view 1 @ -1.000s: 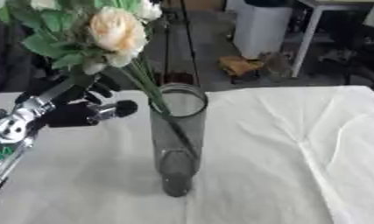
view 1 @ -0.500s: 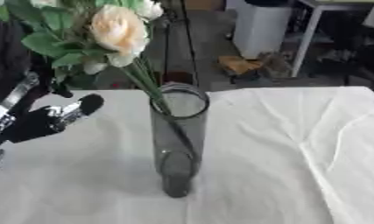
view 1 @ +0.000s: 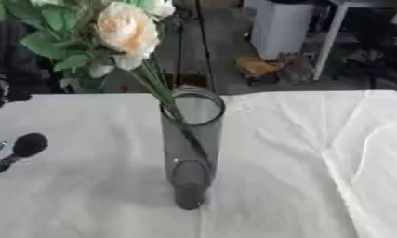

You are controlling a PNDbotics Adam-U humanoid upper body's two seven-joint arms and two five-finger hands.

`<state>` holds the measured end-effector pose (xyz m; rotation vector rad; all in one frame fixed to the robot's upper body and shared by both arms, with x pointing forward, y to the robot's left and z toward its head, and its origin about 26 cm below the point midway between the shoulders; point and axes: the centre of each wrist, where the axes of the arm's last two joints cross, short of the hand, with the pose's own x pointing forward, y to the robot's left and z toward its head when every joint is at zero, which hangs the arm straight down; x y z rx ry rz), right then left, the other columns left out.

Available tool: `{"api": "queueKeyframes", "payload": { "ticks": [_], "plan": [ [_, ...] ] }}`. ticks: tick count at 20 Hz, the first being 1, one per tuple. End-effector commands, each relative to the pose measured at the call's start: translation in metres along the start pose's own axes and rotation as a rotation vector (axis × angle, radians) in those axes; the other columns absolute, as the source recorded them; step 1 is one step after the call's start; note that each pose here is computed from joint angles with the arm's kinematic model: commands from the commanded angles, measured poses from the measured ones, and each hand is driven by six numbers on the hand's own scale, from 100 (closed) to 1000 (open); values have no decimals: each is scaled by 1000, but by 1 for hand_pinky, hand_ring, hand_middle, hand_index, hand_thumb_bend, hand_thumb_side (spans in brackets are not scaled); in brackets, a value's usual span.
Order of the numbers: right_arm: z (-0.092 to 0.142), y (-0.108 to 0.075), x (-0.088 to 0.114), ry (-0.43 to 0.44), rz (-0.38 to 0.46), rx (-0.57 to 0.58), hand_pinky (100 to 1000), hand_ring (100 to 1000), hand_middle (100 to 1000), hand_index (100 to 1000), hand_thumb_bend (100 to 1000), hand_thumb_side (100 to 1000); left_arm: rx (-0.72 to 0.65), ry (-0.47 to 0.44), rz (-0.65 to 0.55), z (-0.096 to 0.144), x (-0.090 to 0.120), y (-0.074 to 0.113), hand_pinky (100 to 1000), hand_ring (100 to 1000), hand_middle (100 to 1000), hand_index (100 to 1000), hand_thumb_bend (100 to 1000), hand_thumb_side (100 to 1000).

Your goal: Arrange flowers into the vase.

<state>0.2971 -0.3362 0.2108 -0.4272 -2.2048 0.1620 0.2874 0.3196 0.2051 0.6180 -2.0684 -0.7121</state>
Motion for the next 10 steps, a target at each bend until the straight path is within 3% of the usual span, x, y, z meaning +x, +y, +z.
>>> {"api": "queueKeyframes", "payload": {
  "ticks": [1, 4, 10],
  "plan": [
    [-4, -5, 7, -28, 21, -9, 676, 716, 720, 844, 100, 711, 51, -27, -33, 1, 2, 11, 826, 832, 803, 799, 1000, 815],
    [-4, -4, 7, -28, 23, -6, 676, 716, 720, 844, 100, 712, 115, -12, -25, 5, 0, 12, 773, 819, 789, 785, 1000, 727],
    [-4, -4, 8, -31, 25, -3, 677, 715, 719, 844, 100, 711, 238, -2, 3, 8, -3, 14, 711, 783, 764, 765, 783, 598]
  ]
}}
